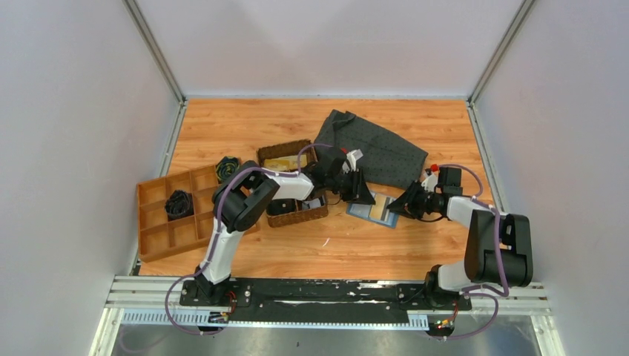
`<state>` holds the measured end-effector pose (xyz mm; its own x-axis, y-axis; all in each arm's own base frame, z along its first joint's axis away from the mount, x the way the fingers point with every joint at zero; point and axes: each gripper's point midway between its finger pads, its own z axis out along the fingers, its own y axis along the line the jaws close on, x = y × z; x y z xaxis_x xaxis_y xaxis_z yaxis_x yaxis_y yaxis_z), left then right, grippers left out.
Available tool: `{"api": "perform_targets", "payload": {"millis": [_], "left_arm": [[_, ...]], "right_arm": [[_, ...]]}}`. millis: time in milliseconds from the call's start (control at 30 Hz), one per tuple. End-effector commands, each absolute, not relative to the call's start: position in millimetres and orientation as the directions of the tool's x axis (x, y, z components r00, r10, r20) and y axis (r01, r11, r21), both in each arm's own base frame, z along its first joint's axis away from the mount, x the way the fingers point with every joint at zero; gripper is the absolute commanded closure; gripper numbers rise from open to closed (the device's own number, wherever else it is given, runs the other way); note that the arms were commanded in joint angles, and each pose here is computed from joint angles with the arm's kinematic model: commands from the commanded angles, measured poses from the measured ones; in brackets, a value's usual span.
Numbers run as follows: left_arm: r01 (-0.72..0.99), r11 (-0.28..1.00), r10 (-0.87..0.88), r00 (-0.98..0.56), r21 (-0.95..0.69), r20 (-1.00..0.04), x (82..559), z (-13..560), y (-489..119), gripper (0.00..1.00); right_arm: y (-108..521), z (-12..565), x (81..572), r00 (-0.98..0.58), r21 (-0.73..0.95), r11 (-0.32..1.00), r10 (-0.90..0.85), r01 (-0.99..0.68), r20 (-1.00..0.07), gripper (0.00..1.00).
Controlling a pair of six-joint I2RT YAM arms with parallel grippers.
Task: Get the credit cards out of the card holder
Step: Remove the credit card from the card holder.
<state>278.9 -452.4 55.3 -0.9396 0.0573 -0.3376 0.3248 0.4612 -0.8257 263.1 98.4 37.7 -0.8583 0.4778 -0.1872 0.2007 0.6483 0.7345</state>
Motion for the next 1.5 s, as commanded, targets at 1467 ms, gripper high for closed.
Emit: {"api": "perform_targets", "payload": {"millis": [1467], "left_arm": [[0.338,0.481,0.009,-0.924,-0.809,-0.381,282,74,-437,0.61]], "right_arm": [[130,70,267,-0.871,0.769,0.636,0.412,0.064,-0.268,0.67]]}}
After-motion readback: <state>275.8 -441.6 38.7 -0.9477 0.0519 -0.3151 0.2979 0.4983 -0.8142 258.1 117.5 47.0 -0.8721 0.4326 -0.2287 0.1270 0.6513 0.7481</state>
